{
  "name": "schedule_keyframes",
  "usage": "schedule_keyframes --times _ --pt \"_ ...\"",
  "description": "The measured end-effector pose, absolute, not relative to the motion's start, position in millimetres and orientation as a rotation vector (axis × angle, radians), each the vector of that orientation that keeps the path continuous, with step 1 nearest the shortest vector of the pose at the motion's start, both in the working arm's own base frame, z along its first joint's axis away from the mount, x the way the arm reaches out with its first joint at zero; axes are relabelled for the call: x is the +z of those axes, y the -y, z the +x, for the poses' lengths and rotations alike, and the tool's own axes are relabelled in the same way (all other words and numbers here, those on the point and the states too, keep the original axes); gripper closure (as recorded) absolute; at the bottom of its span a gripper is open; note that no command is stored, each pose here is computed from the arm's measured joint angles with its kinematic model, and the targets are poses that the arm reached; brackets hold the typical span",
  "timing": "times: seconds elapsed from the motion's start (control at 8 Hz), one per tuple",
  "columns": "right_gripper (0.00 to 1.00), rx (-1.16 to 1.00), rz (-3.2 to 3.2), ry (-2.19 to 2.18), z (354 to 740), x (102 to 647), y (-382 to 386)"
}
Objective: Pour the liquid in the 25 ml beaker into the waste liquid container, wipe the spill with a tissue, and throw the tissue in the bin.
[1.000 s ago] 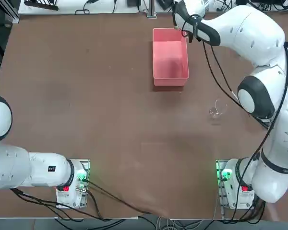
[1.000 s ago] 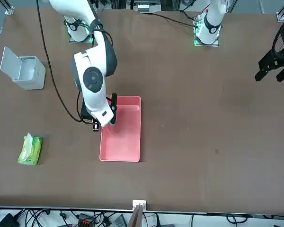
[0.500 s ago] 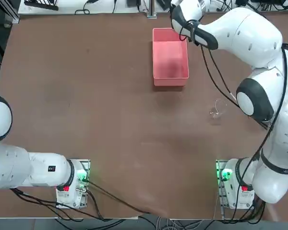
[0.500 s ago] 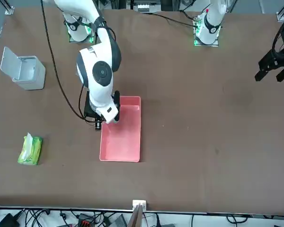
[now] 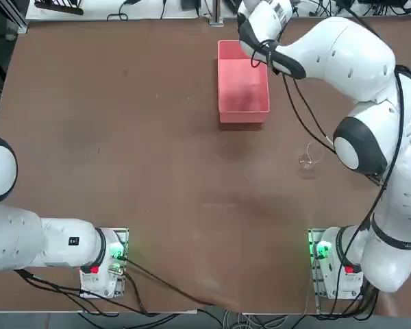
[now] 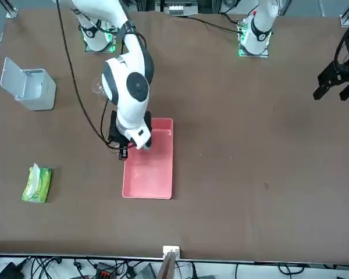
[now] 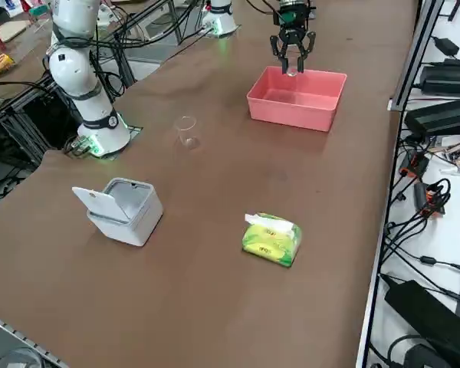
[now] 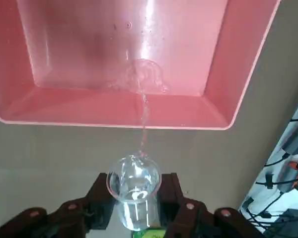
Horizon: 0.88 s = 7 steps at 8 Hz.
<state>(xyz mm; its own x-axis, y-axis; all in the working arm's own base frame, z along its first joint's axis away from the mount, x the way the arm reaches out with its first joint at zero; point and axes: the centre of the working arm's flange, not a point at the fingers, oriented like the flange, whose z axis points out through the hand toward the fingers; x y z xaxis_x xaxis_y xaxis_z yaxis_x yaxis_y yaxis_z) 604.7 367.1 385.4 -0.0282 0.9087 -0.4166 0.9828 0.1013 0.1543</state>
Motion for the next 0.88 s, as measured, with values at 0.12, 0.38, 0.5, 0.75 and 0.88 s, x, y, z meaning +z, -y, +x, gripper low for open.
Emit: schedule_keyframes --times 0.12,0.38,0.5,0.75,0.88 --pt "0.53 -0.256 1.836 -1.949 600 384 -374" --pt "0.53 -0.287 1.783 -1.884 583 370 -398" --pt "0.53 -0.293 1.764 -1.857 572 356 -414" --pt "0.53 -0.308 1.751 -1.830 561 333 -430" --pt "0.53 -0.315 1.748 -1.824 558 325 -433"
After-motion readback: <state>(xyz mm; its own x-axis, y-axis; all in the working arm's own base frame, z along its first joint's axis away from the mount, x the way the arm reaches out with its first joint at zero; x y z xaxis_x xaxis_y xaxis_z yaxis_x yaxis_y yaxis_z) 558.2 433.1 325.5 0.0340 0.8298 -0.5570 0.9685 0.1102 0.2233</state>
